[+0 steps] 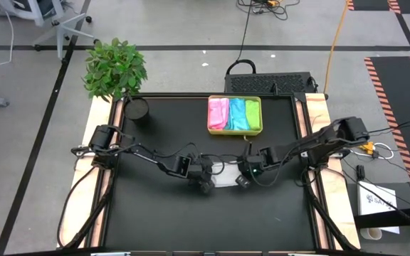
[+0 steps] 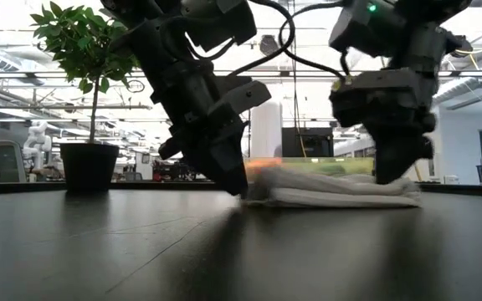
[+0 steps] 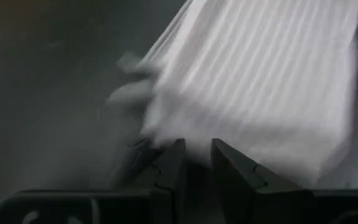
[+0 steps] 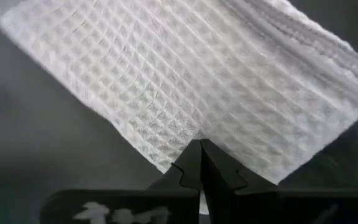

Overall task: Fold microfiber towels
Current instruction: Fold the white microfiber cloth

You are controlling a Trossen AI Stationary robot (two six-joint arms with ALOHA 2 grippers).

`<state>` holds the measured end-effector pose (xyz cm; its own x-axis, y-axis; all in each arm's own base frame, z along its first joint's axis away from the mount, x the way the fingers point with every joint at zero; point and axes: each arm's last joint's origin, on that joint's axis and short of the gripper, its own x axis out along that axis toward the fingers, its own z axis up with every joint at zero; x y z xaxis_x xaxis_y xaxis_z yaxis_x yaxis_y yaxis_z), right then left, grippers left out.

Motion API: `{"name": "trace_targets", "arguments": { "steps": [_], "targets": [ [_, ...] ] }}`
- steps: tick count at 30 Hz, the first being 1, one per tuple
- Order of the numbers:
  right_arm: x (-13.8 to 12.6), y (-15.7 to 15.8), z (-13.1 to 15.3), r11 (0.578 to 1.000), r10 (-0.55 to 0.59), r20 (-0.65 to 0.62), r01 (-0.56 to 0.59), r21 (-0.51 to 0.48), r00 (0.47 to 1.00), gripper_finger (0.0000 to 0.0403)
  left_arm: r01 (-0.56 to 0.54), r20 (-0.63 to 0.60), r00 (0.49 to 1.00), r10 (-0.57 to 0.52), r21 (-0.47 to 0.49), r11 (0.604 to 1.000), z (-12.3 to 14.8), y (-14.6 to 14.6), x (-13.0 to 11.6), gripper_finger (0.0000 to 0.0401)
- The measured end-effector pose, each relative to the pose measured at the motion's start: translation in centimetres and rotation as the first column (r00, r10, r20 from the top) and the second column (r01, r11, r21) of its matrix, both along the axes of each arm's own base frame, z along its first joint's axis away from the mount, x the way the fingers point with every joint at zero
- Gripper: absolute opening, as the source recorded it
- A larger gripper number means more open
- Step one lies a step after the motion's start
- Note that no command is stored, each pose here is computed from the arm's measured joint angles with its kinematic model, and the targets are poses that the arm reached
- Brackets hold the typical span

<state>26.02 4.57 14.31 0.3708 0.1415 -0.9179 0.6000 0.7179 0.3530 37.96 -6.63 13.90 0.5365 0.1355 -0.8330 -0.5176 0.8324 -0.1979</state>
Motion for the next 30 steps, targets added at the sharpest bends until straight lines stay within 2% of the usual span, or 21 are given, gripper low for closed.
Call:
{"name": "trace_targets", "arguments": {
  "steps": [3,10,14,16,18,20,30],
  "targets": [
    [-0.9,-0.2,1.1,1.0,-0.007,-0.012,0.006,-0.024,1.0,0.0,-0.009,-0.001,1.0,0.009,0.012,1.0,0.0,0.1,0.0,0.0081],
    [-1.1,-1.2,3.2,0.994,-0.069,0.11,0.077,-0.073,0.992,0.0,-0.008,0.022,1.0,0.008,-0.007,1.0,0.7,0.0,-0.1,0.0081],
    [-1.0,-1.3,3.1,0.994,-0.065,0.109,0.074,-0.079,0.992,0.0,0.012,0.168,0.986,-0.004,-0.049,0.999,3.3,-0.1,0.4,0.0081],
    [-1.0,-1.4,3.0,0.994,-0.066,0.102,0.075,-0.082,0.993,0.0,0.04,0.244,0.969,-0.029,-0.039,0.998,4.1,-0.2,0.9,0.0081],
    [-1.0,-1.4,3.0,0.994,-0.063,0.103,0.072,-0.087,0.993,0.0,0.064,0.27,0.961,-0.056,-0.021,0.998,4.3,-0.3,1.0,0.0081],
    [-0.9,-1.4,3.0,0.994,-0.061,0.106,0.071,-0.088,0.992,0.0,0.067,0.283,0.957,-0.057,-0.028,0.997,3.9,-0.3,1.4,0.0081],
    [-0.6,-1.5,3.1,0.988,-0.078,0.145,0.096,-0.118,0.986,0.0,0.005,0.175,0.985,0.005,-0.057,0.998,-0.6,-0.2,2.0,0.0081]
  ]
}}
